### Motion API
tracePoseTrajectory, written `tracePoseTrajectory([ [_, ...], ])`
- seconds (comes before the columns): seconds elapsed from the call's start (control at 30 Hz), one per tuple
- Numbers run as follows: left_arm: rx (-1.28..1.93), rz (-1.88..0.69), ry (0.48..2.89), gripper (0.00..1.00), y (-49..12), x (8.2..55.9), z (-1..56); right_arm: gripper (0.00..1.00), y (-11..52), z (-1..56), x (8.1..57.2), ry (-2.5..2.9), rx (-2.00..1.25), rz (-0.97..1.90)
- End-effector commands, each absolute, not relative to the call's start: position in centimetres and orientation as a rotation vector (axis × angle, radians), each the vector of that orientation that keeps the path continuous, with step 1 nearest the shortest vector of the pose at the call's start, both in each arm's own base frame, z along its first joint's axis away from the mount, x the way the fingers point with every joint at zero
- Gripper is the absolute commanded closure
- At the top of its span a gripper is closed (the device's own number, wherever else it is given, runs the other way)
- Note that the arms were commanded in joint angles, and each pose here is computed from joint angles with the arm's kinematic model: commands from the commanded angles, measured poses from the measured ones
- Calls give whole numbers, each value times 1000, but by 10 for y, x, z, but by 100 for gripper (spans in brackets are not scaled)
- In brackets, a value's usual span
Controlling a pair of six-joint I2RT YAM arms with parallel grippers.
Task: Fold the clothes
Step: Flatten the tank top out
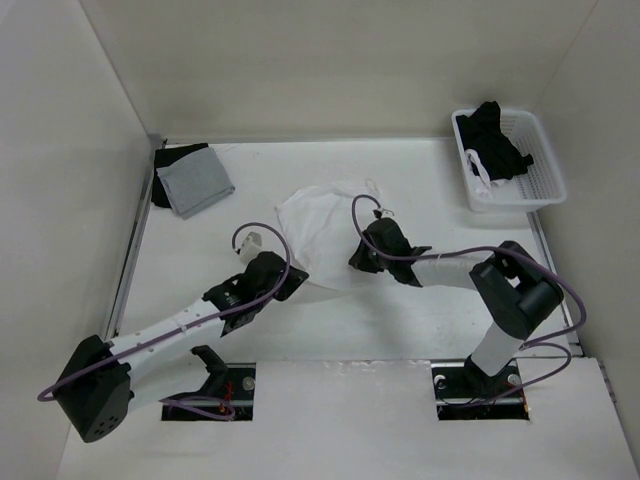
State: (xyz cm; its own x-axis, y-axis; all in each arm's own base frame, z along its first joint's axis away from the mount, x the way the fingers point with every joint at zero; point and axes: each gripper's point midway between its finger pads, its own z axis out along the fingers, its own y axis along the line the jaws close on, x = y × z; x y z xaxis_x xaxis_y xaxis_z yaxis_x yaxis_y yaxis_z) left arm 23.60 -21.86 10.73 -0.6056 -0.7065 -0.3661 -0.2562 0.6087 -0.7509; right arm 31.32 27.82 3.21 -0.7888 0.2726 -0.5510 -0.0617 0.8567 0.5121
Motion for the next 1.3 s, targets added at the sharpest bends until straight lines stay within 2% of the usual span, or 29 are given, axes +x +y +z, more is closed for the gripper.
tracePoseTrajectory([
  [0.0,-986,-867,2226,96,-212,222,106,89,282,48,332,2316,208,717],
  [0.23,-1015,-686,2228,88,-185,213,100,89,276,33,335,2334,229,681],
  [0.43,-831,-461,2055,73,-151,221,126,86,274,41,337,2300,243,679],
  [0.53,-748,-386,2041,67,-151,241,120,79,278,69,332,2220,214,710],
  [0.6,-669,-404,2036,64,-163,262,119,72,283,90,323,2166,169,722],
  [0.67,-610,-450,2020,62,-171,284,120,70,293,105,308,2136,102,738],
  [0.87,-563,-564,2050,61,-181,339,108,93,352,113,245,2173,-207,896],
  [0.97,-610,-561,2063,61,-171,354,95,94,374,105,226,2183,-295,927],
  [1.1,-666,-593,2063,61,-163,377,81,87,393,99,221,2187,-328,947],
  [1.2,-693,-648,2070,61,-166,391,72,76,407,104,225,2171,-335,953],
  [1.27,-705,-687,2075,62,-170,397,65,74,414,104,231,2170,-336,943],
])
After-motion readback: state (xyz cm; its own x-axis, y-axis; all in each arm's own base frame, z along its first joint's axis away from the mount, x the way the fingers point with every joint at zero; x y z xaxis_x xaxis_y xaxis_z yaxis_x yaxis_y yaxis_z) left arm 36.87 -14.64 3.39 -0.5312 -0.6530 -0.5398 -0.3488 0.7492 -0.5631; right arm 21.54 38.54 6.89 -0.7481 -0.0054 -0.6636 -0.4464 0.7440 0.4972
